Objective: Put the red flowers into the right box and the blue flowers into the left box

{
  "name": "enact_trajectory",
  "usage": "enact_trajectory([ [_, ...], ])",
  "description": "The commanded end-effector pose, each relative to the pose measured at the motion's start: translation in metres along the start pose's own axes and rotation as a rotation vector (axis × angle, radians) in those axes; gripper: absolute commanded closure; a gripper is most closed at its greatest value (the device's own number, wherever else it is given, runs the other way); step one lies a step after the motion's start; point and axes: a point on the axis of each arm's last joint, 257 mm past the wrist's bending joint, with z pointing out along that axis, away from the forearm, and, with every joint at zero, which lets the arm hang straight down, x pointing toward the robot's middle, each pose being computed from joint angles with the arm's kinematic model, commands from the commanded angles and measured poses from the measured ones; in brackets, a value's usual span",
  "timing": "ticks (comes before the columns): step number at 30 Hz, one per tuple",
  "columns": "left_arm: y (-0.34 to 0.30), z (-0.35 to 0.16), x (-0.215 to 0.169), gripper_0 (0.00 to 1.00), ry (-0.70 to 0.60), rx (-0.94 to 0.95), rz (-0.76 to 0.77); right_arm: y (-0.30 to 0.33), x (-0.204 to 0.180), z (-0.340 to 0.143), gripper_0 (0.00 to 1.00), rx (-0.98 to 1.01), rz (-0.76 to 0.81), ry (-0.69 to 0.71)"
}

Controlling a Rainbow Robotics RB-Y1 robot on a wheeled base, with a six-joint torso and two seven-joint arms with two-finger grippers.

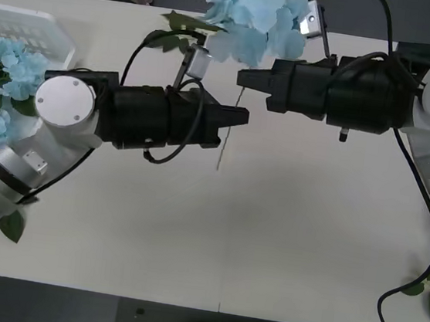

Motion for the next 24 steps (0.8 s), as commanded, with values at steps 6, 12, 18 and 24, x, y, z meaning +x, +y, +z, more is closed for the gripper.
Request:
enact_trajectory([
  [6, 0.074, -0.105, -0.001, 1.0, 0.165, -0.197, 0.103, 0.01, -0.013, -0.005, 0.15, -0.003, -0.081, -0.011],
  [12, 0.097, -0.198, -0.006, 1.0, 0.276, -0.293, 0.055, 0.01, -0.015, -0.007, 0.12, -0.001, -0.097, -0.012],
  [18, 0.155, -0.298, -0.008, 1.0, 0.372, -0.518, 0.13, 0.011, -0.007, -0.019, 0.12, -0.016, -0.169, 0.035],
  [24, 0.223, -0.407, -0.015, 1.0, 0.515, -0.757, 0.328, 0.009, 0.016, -0.036, 0.12, -0.044, -0.32, 0.125],
])
